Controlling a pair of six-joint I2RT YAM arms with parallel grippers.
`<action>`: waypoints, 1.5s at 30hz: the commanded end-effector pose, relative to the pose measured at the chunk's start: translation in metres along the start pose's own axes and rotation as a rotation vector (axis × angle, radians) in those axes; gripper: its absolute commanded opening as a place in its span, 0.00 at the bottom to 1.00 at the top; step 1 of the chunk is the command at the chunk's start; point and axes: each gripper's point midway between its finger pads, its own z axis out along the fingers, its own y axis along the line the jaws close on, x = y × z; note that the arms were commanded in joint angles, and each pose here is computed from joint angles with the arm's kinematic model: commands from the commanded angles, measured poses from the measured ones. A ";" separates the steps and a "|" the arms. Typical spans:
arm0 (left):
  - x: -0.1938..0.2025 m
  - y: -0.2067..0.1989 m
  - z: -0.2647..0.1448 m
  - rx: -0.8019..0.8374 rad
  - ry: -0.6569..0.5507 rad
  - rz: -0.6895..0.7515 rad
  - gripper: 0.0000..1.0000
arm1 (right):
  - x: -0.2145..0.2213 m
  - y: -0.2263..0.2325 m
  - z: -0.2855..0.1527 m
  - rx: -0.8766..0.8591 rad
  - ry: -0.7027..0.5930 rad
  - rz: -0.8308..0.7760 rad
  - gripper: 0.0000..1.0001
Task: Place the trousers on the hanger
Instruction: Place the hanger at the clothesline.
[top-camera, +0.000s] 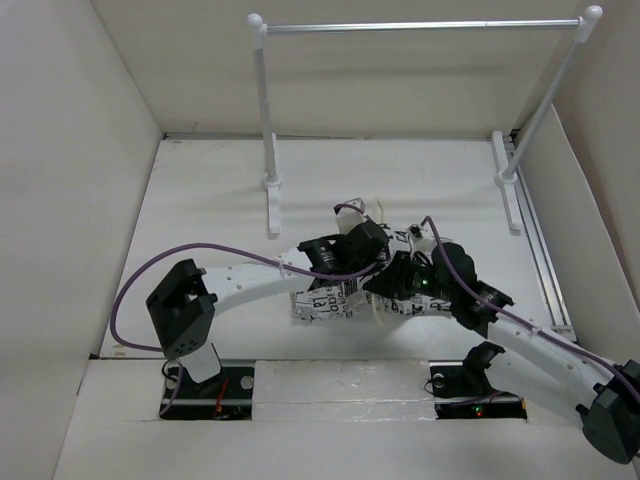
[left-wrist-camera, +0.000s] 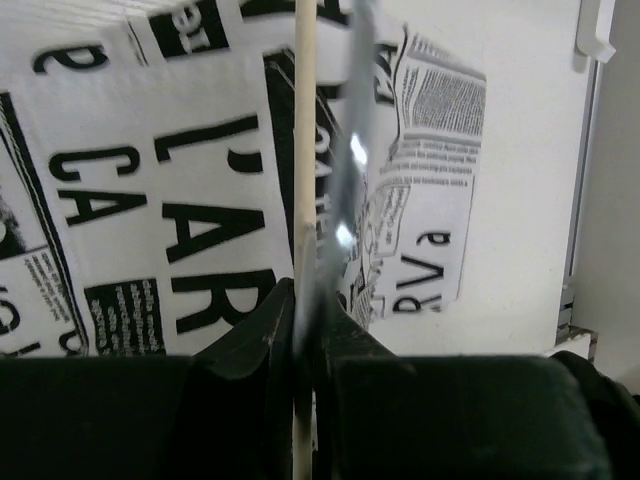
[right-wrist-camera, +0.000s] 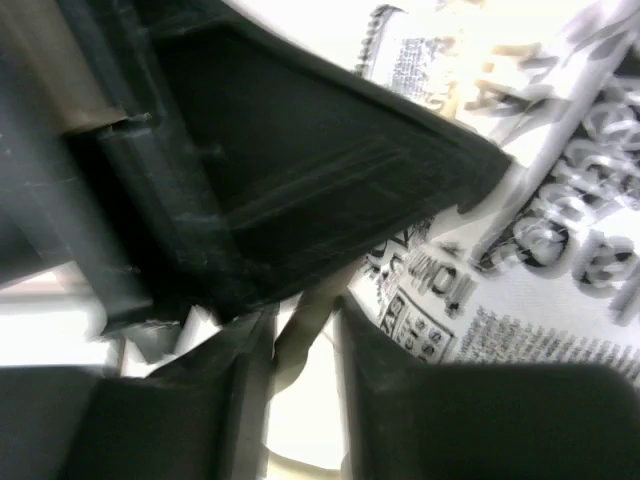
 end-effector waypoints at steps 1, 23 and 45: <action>-0.015 -0.041 -0.030 0.153 -0.026 -0.068 0.00 | -0.022 0.024 0.002 -0.094 -0.093 -0.025 0.22; -0.137 -0.145 -0.147 0.407 -0.239 0.142 0.54 | -0.135 0.127 -0.056 -0.364 -0.378 -0.087 0.00; -0.213 -0.121 -0.292 0.523 -0.529 0.143 0.60 | -0.286 0.164 -0.090 -0.456 -0.617 -0.192 0.00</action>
